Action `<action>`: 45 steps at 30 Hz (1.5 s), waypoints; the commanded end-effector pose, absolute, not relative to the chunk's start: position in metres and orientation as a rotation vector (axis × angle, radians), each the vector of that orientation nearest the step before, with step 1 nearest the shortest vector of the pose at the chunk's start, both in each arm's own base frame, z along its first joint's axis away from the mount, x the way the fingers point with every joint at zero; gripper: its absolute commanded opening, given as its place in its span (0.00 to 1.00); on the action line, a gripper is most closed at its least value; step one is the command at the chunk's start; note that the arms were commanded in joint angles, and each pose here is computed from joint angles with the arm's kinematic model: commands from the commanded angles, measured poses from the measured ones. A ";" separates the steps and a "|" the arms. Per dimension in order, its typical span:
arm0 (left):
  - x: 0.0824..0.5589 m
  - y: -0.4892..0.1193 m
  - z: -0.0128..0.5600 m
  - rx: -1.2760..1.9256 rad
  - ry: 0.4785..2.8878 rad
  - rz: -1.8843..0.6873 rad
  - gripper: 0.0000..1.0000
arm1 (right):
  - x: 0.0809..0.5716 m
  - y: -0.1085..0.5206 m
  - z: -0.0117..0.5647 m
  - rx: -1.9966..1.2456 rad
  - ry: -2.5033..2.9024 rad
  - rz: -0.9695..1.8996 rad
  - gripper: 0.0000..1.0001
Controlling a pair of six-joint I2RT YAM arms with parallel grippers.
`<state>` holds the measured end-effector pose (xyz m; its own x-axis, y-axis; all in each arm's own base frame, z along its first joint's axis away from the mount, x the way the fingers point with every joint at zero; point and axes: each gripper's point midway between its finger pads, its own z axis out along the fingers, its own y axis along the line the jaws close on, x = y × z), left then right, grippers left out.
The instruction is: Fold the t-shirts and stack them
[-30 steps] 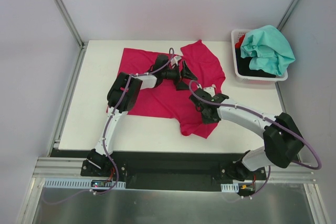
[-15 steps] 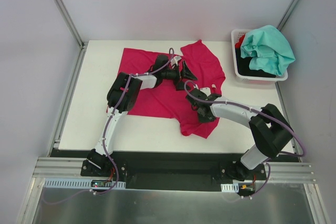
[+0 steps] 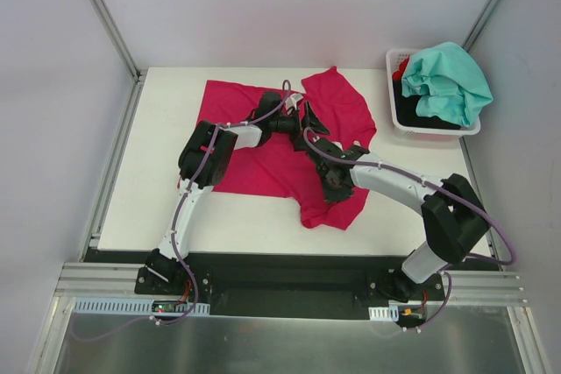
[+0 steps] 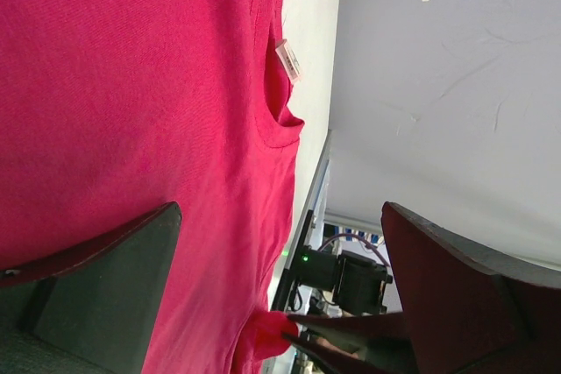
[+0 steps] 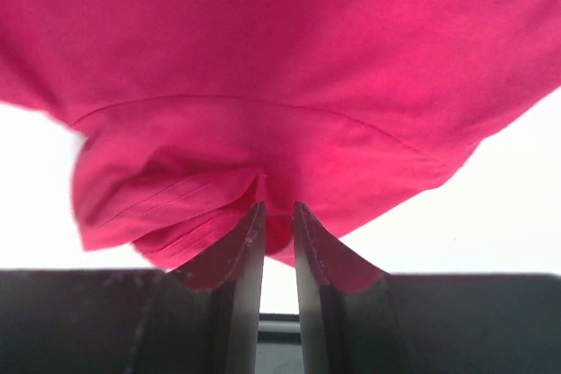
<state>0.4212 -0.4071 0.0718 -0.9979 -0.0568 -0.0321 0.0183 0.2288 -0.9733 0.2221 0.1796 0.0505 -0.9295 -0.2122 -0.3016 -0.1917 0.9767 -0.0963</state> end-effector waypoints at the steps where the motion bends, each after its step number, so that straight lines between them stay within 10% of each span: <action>1: 0.418 -0.405 0.079 0.010 2.401 -1.883 0.99 | 0.191 0.195 0.073 -0.442 2.888 0.007 0.23; 15: 0.417 -0.405 0.082 0.013 2.400 -1.875 0.99 | 0.105 0.177 0.069 -0.556 2.948 -0.002 0.25; 45: 0.420 -0.399 0.082 0.018 2.407 -1.862 0.99 | 0.128 0.300 0.050 -0.770 2.742 0.463 0.24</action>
<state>0.4186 -0.4041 0.0704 -0.9981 -0.0498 -0.0370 0.0236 0.2477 -0.9686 0.1342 0.2779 0.0545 -0.8399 -0.4443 -0.3116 -0.5032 0.8526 0.1407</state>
